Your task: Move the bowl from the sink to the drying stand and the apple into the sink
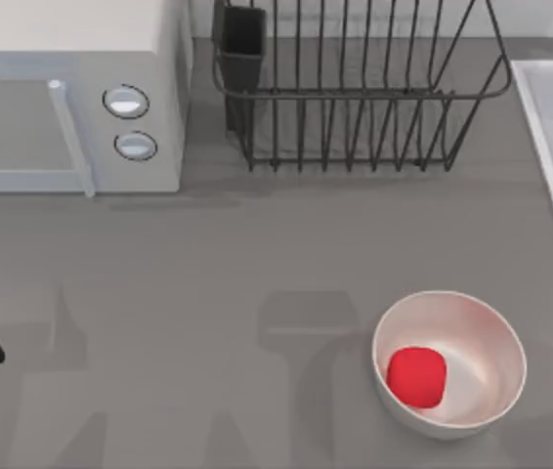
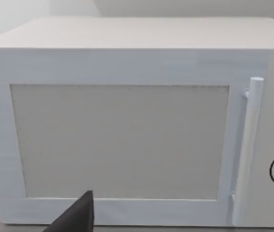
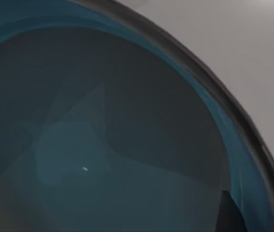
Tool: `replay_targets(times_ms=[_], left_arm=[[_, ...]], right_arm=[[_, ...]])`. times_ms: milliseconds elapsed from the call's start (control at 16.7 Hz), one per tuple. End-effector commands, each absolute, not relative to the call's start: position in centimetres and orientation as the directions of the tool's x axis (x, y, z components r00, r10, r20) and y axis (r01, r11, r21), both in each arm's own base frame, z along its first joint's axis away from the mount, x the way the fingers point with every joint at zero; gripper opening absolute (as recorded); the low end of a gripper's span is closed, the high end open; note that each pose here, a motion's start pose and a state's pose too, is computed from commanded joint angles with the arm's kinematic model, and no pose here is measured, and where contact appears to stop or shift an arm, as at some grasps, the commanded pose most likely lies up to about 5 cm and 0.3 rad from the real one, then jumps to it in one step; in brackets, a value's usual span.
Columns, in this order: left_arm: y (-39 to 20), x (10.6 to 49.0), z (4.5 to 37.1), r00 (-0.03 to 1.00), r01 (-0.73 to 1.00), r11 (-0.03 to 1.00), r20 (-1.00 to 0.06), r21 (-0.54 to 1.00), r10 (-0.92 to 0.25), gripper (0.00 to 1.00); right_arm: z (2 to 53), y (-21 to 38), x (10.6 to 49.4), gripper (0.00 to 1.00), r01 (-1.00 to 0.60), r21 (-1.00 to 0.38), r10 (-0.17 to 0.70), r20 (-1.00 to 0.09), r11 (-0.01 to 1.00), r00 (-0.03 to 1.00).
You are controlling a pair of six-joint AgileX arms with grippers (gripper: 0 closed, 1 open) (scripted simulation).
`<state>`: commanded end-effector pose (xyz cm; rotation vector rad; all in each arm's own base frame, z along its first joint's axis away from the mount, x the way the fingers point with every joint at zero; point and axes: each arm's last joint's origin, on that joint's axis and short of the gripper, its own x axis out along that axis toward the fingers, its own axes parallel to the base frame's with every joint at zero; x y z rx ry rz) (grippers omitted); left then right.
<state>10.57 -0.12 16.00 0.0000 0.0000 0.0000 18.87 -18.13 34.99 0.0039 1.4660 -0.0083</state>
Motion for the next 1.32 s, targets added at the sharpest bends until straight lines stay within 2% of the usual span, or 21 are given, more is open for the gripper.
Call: replay_targets(times_ms=[420, 660, 840, 1020, 1140, 1320], left_arm=[[-0.1, 10.6, 16.0, 1.000, 0.000, 1.000, 0.000, 0.000, 0.000, 1.00], [-0.1, 10.6, 16.0, 1.000, 0.000, 1.000, 0.000, 0.000, 0.000, 1.00], [-0.1, 10.6, 16.0, 1.000, 0.000, 1.000, 0.000, 0.000, 0.000, 1.00], [-0.1, 10.6, 16.0, 1.000, 0.000, 1.000, 0.000, 0.000, 0.000, 1.00], [-0.1, 10.6, 16.0, 1.000, 0.000, 1.000, 0.000, 0.000, 0.000, 1.00], [-0.1, 10.6, 16.0, 1.000, 0.000, 1.000, 0.000, 0.000, 0.000, 1.00]], right_arm=[[35.2, -17.9, 18.9, 0.00, 0.004, -0.016, -0.017, -0.994, 1.000, 0.111], [36.1, -16.2, 22.3, 0.00, -0.029, -0.173, -0.164, -0.966, 0.985, 0.199], [36.6, -12.7, 27.0, 0.00, -0.058, -0.324, -0.287, -0.897, 0.944, 0.336], [36.7, -6.5, 32.0, 0.00, -0.057, -0.435, -0.345, -0.782, 0.899, 0.519], [36.6, -1.1, 34.7, 0.00, -0.036, -0.469, -0.337, -0.683, 0.882, 0.648], [36.6, 8.0, 36.4, 0.00, 0.006, -0.451, -0.264, -0.513, 0.893, 0.817]])
